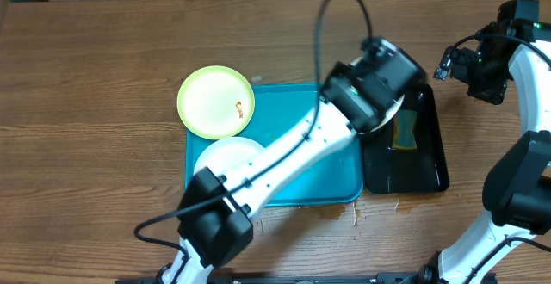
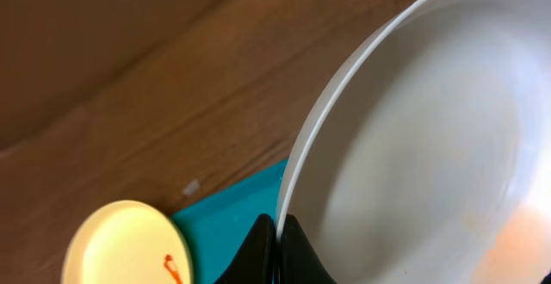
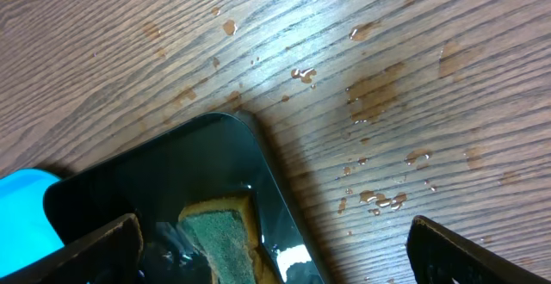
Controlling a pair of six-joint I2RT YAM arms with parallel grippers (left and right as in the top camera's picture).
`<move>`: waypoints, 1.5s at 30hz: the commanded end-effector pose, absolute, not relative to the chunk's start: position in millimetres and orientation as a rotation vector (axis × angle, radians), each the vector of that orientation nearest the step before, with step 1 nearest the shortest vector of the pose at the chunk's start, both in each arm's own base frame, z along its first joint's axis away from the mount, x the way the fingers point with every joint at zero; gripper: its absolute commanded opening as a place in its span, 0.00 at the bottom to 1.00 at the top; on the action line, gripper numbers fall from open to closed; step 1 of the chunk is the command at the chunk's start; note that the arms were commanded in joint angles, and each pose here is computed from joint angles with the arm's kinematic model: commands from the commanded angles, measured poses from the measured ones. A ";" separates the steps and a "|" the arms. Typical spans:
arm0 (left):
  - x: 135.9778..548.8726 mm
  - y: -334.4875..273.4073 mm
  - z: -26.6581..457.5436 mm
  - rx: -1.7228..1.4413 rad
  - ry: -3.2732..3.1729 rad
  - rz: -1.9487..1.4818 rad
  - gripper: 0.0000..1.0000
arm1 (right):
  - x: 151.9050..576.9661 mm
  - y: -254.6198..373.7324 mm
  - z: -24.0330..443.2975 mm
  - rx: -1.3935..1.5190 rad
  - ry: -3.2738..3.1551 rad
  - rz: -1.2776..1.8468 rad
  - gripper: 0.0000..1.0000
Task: Clean dirty plates on tray and stack at the side
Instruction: 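Lift the white plate with the left gripper and swing it over the tray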
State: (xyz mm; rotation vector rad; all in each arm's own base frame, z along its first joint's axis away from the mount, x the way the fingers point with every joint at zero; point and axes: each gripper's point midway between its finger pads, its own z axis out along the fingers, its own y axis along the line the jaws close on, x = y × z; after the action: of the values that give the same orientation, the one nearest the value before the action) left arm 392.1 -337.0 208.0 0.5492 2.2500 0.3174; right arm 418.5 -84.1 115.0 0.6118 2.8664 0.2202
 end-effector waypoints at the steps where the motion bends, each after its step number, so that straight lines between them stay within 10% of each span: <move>1: 388.6 -332.6 252.4 0.396 2.100 0.412 0.04 | 422.6 -85.5 130.6 0.602 2.822 0.209 1.00; 45: 355.6 -356.5 275.8 0.317 1.960 0.433 0.04 | 422.6 -85.6 130.6 0.602 2.822 0.209 1.00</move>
State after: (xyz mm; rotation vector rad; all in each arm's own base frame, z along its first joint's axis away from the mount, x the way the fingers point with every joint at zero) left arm 346.8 -361.0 263.2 0.4243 1.9200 0.5589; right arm 418.4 -84.1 115.0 0.6120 2.8668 0.2197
